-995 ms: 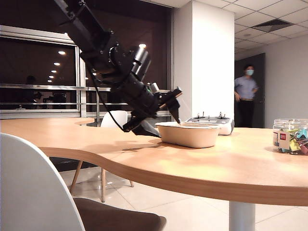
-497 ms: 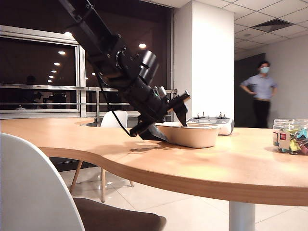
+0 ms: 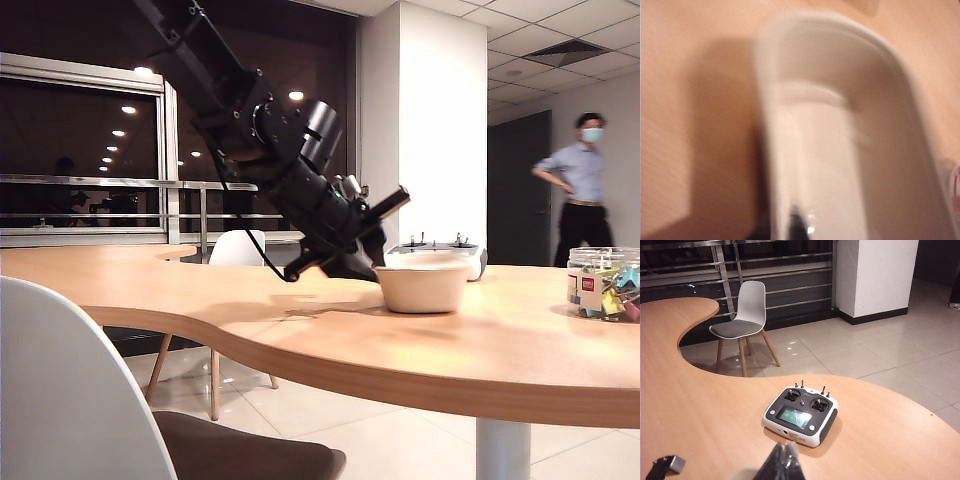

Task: Pick up the box filled with clips, pour some clips from it into the rectangular paper box, and then put the clip box back on the table.

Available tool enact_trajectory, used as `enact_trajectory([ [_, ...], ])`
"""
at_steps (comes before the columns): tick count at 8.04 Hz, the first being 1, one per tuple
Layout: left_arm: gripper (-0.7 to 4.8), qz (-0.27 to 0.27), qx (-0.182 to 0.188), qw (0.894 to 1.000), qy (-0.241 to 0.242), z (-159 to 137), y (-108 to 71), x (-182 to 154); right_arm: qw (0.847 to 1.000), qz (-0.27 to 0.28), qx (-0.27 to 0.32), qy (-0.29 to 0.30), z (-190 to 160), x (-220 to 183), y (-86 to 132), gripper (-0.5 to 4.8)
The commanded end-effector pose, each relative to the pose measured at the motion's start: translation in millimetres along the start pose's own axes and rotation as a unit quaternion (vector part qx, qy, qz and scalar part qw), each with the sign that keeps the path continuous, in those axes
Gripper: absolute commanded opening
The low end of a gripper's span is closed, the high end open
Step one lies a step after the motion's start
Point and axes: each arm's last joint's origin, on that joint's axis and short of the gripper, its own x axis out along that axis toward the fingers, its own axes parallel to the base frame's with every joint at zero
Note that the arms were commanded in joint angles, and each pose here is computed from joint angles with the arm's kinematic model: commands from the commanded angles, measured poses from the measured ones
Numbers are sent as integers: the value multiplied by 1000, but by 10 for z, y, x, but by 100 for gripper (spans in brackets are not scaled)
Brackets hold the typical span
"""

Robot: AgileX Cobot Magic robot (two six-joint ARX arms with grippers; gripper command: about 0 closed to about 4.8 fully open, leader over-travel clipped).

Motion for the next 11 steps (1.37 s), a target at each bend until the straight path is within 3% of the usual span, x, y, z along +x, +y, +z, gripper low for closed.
enact_trajectory([
  [1, -7, -39, 51, 994, 92, -36, -121, -204, 1000, 3, 1, -13, 43, -15, 5, -6],
  [4, -6, -66, 86, 991, 82, 118, -322, -480, 1000, 2, 1, -13, 42, -15, 3, -6],
  [5, -6, -85, 119, 985, 95, 86, -555, -621, 1000, -5, -14, -4, 42, -59, -25, -5],
  [7, -6, -92, 140, 979, 112, -22, -672, -602, 1000, -9, -13, 1, 45, -90, -76, -5],
  [9, -6, -51, 183, 976, 108, -170, -841, -566, 999, -42, -12, 8, 64, -188, -222, -5],
  [11, -6, -47, 187, 974, 120, -208, -801, -525, 998, -57, -11, 9, 66, -201, -285, -5],
])
